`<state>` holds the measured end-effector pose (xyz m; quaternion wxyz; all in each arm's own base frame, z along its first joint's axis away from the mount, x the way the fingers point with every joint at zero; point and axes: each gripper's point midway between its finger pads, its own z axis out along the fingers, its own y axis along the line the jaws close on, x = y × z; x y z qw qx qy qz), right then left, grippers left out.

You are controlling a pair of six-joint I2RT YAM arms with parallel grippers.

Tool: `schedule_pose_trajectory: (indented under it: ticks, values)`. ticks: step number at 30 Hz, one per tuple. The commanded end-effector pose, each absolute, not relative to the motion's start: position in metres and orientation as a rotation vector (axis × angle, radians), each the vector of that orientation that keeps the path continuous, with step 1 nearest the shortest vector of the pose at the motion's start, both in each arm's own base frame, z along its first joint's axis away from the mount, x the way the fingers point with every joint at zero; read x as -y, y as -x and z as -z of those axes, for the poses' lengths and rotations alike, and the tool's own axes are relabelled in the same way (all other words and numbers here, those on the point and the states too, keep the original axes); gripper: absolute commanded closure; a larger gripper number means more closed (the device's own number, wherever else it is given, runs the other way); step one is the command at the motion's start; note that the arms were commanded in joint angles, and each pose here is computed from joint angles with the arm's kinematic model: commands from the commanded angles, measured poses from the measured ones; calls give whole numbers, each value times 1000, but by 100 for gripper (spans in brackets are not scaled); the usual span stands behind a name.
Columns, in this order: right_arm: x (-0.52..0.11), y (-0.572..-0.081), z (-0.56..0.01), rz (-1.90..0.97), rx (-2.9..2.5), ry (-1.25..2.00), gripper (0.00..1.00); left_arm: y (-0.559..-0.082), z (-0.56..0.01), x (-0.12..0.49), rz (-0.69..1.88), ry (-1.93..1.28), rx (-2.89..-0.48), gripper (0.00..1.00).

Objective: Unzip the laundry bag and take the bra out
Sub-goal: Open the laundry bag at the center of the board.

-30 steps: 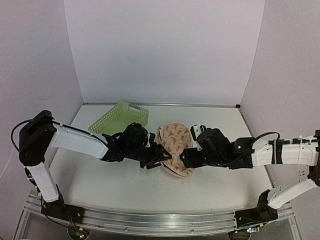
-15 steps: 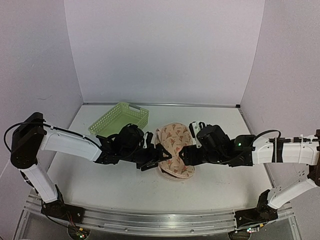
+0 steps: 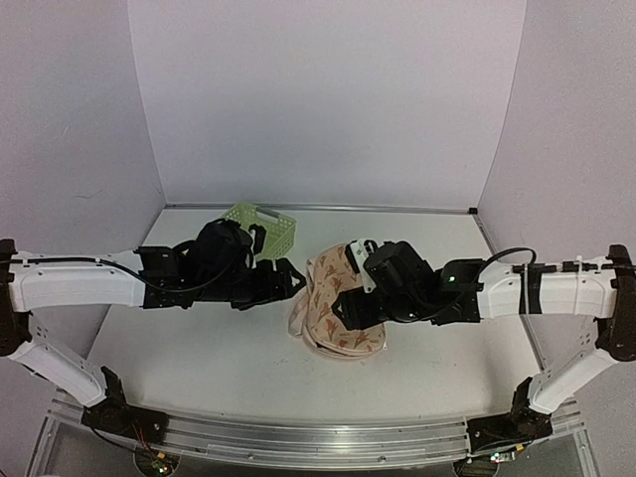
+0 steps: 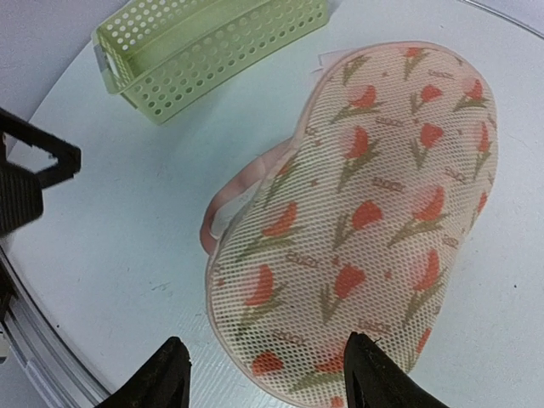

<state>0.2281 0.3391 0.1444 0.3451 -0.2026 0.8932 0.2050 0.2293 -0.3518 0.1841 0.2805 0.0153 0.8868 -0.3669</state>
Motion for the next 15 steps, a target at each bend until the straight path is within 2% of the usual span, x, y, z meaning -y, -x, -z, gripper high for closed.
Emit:
schedule_pose_trajectory:
  ticks: [1, 8, 15]
  values:
    - [-373, -225, -159, -557, -2286, 609, 37, -251, -245, 310, 739, -71, -2220, 12]
    - [-394, -226, -127, -383, -2357, 677, 36, -256, -289, 254, 605, -25, -2097, 8]
    - [-401, -233, -105, -107, -2373, 729, 38, -251, -302, 226, 575, 3, -2042, 7]
